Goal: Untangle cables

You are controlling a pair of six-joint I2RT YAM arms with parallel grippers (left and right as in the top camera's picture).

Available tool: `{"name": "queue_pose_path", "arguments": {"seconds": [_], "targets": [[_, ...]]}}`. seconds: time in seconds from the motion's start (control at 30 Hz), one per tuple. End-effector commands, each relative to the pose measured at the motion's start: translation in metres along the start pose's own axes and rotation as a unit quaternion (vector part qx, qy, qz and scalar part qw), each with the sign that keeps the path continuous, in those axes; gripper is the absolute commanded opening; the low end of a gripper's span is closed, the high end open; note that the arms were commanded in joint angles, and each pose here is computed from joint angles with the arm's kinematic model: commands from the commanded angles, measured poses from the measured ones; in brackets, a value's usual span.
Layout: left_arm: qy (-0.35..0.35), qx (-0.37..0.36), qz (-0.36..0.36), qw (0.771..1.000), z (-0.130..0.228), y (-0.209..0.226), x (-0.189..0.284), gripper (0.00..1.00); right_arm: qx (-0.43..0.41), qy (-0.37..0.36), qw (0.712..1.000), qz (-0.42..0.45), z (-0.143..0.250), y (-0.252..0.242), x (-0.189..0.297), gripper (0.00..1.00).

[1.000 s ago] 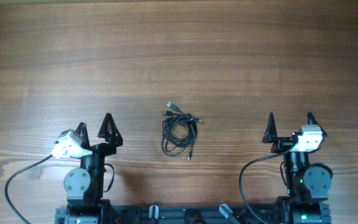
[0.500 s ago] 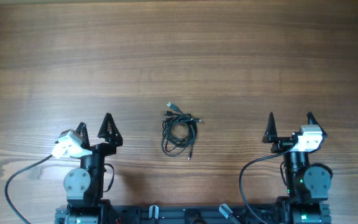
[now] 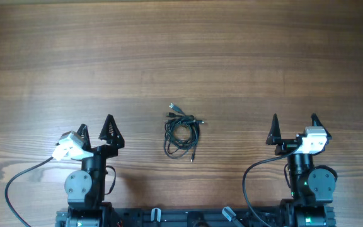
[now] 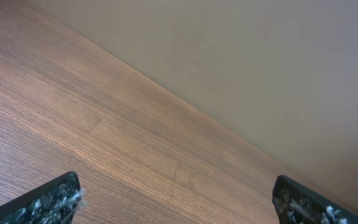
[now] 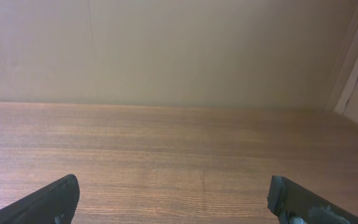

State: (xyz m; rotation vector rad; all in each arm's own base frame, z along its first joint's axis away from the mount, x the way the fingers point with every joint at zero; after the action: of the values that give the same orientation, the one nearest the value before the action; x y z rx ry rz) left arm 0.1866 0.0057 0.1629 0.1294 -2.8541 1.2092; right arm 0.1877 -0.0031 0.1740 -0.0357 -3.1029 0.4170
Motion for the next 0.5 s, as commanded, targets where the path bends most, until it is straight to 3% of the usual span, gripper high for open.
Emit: {"name": "queue_pose_path", "arguments": {"seconds": [0.0,0.47], "targets": [[-0.005,-0.008,-0.002,1.0,-0.0013,0.0011,0.0003,1.0,0.005,-0.009,1.0,-0.005,-0.0023,0.0007,0.0009,1.0],[-0.008,-0.007,0.001,1.0,-0.0025,0.0,0.0003,1.0,0.006,-0.009,1.0,-0.005,-0.0023,0.0007,0.0009,1.0]]}}
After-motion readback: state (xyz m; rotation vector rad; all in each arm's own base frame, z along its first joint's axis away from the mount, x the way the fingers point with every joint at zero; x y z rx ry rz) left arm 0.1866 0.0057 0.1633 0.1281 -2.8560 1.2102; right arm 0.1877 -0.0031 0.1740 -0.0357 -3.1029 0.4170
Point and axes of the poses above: each gripper's point midway between its finger pads, its own x axis back along the fingers, its own y axis along the line the jaws close on, z = x × y, the point moved 6 cm from there along x, back along the fingers, and after that the axes turned 13 degrees about x, right-handed, at the moved point
